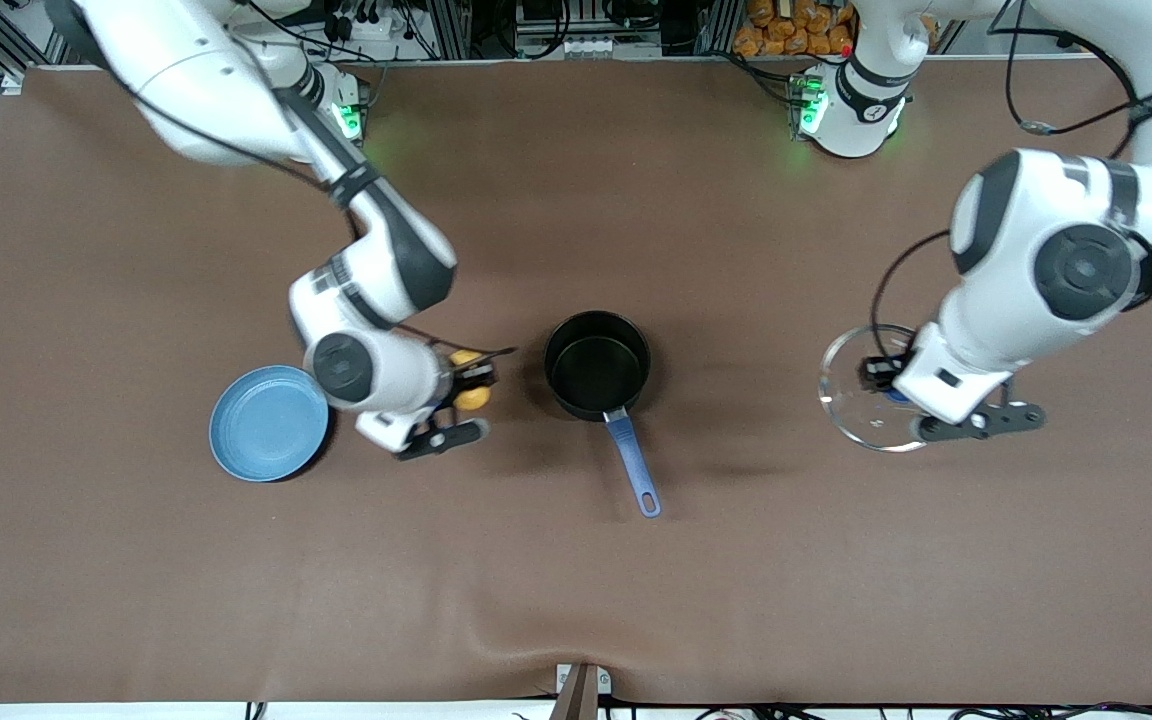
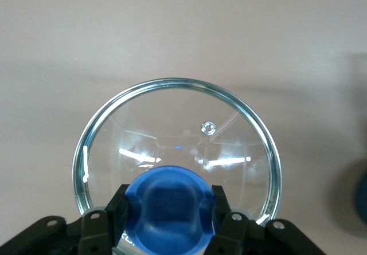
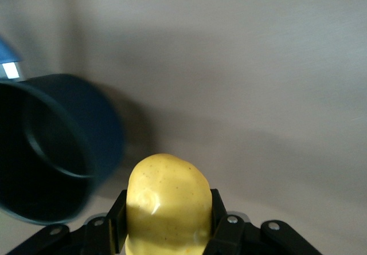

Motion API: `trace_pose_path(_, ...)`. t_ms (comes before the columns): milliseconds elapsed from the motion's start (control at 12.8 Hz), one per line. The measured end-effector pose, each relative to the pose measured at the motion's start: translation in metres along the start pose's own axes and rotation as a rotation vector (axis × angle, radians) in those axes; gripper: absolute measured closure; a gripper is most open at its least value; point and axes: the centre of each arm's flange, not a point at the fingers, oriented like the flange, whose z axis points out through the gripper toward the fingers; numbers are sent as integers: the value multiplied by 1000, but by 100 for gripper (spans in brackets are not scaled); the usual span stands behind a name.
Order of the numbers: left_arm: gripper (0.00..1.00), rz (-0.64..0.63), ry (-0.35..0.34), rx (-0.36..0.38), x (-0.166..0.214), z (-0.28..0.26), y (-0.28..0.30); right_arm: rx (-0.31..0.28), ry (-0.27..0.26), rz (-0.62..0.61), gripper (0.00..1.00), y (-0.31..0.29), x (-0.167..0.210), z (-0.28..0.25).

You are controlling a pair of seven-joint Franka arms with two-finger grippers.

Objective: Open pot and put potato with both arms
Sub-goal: 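Carry the potato over the pot while the left gripper lowers the lid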

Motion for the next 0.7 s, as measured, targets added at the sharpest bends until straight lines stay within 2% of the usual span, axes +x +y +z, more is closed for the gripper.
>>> trace_pose_path(156, 40, 9, 22, -13, 2, 39, -35, -3, 31, 28, 42, -54, -16, 8)
trace_pose_path(312, 40, 17, 52, -25, -3, 77, -52, -40, 73, 26, 42, -97, -33, 18)
trace_pose_path(468, 40, 26, 85, -37, -14, 112, -57, -75, 132, 33, 42, -135, -49, 28)
trace_pose_path(702, 40, 29, 109, -48, -27, 149, -57, -67, 231, 47, 42, -160, -53, 36)
